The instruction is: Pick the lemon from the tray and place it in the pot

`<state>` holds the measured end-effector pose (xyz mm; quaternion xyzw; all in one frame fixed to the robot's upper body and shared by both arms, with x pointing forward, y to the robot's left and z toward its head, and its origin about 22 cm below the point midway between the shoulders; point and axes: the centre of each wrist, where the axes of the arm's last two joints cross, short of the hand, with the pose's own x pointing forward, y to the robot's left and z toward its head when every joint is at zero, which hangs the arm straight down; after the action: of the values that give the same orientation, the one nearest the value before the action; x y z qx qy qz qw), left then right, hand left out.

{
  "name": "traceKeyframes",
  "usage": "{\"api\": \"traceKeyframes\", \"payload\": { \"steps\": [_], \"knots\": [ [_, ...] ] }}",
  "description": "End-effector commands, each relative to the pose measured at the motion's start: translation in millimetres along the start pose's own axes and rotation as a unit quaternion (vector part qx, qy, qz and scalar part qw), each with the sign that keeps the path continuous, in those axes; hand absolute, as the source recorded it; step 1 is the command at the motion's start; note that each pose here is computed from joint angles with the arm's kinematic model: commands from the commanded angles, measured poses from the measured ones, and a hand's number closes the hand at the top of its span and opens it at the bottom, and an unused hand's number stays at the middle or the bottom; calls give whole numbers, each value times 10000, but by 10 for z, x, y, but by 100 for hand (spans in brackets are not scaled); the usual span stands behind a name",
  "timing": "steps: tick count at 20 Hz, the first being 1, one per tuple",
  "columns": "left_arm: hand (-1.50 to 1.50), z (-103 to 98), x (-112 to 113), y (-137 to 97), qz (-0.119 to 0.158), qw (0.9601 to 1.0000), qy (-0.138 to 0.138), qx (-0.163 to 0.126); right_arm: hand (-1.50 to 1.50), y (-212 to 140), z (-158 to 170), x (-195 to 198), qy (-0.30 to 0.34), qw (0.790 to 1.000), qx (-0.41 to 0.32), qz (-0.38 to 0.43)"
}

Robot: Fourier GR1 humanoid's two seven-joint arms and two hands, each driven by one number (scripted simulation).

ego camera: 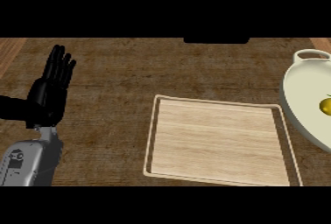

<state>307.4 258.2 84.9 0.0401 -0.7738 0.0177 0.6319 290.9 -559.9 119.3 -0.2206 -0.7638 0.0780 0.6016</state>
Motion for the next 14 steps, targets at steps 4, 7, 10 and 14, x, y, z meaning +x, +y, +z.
{"api": "traceKeyframes", "payload": {
  "steps": [4,7,10,14],
  "knots": [
    [0,-3,-8,74,65,10000,-40,-49,-150,-423,372,-32,-303,9961,-335,-762],
    [0,-13,60,52,35,9999,-113,26,-150,-587,517,-13,-220,9966,-456,-648],
    [0,10,-59,15,46,9999,-38,-101,-150,-753,452,184,-296,9949,-631,-730],
    [0,8,-22,123,37,10000,-54,62,-150,-806,700,43,-177,9954,-648,-683]
  ]
}}
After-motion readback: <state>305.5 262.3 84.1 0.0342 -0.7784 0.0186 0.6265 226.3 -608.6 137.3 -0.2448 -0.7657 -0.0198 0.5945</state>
